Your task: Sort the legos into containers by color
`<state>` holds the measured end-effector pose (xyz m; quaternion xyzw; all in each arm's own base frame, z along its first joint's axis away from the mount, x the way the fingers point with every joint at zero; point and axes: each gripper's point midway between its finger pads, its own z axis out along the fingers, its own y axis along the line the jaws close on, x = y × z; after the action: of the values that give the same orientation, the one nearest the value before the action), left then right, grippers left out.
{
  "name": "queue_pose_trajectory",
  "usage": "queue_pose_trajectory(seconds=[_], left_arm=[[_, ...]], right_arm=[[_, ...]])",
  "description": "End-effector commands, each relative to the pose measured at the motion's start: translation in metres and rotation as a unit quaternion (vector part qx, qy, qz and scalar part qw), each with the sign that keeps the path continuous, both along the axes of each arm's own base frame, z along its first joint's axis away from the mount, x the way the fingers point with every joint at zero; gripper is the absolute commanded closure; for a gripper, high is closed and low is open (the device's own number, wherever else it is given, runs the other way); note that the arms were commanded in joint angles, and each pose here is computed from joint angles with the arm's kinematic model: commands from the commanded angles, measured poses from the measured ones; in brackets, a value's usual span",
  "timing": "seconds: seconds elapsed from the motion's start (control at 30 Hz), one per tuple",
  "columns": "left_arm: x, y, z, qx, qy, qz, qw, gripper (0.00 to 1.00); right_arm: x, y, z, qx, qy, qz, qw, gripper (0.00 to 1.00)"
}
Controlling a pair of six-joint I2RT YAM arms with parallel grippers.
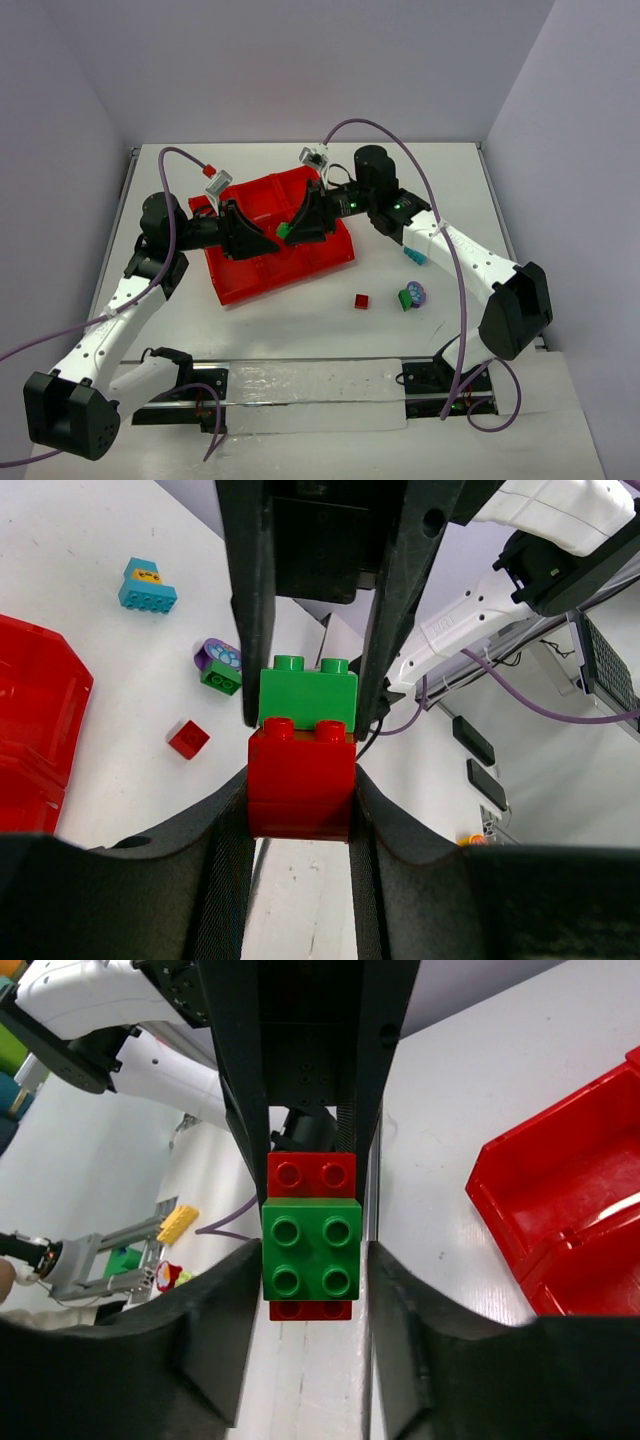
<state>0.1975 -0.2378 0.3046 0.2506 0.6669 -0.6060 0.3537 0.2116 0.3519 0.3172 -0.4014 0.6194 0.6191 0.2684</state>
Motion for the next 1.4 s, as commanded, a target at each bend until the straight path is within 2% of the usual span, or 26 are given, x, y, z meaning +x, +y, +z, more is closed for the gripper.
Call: queue_pose_trajectory(seconds=[0.0, 0.07, 0.23, 0.47, 0.63, 0.8, 0.93, 1.07, 1.23, 1.27, 1.37], left_arm=[[-0.005, 0.0, 0.011, -0.01, -0.032, -0.012, 0.999, 1.0], [-0.005, 0.0, 0.011, -0.009, -0.033, -0.012, 0.999, 1.0], [-0.006, 0.001, 0.008, -0.008, -0.031, -0.013, 0.999, 1.0], [-0.006, 0.001, 0.007, -0.008, -0.03, -0.012, 0.999, 1.0], [-0.006, 0.001, 0.008, -0.008, -0.033, -0.012, 0.999, 1.0], [-0.007, 0.001, 0.004, -0.006, -0.03, -0.014, 0.999, 1.0], [-0.008, 0.001, 0.003, -0.007, -0.029, -0.014, 0.999, 1.0], [-0.008, 0.001, 0.004, -0.007, -0.032, -0.014, 0.999, 1.0], [-0.009, 0.001, 0.003, -0.005, -0.03, -0.016, 0.999, 1.0], [-0.009, 0.001, 0.002, -0.005, -0.03, -0.015, 0.999, 1.0], [-0.01, 0.002, 0.002, -0.005, -0.031, -0.016, 0.999, 1.0]], right_arm=[[-0.003, 0.0, 0.029, 0.041, -0.036, 0.02, 0.998, 0.59], [-0.005, -0.001, 0.031, 0.045, -0.036, 0.022, 0.998, 0.62], [-0.006, -0.001, 0.034, 0.047, -0.039, 0.024, 0.998, 0.51], [-0.008, -0.002, 0.039, 0.053, -0.041, 0.027, 0.997, 0.5], [-0.006, -0.001, 0.038, 0.051, -0.041, 0.021, 0.998, 0.65], [-0.007, -0.001, 0.042, 0.059, -0.041, 0.024, 0.997, 0.61], [-0.007, -0.001, 0.046, 0.064, -0.041, 0.023, 0.997, 0.53], [-0.007, 0.0, 0.048, 0.068, -0.04, 0.025, 0.997, 0.57], [-0.008, 0.0, 0.049, 0.071, -0.036, 0.031, 0.996, 0.56], [-0.009, 0.0, 0.049, 0.072, -0.036, 0.032, 0.996, 0.57], [-0.009, -0.001, 0.049, 0.073, -0.036, 0.029, 0.996, 0.85]])
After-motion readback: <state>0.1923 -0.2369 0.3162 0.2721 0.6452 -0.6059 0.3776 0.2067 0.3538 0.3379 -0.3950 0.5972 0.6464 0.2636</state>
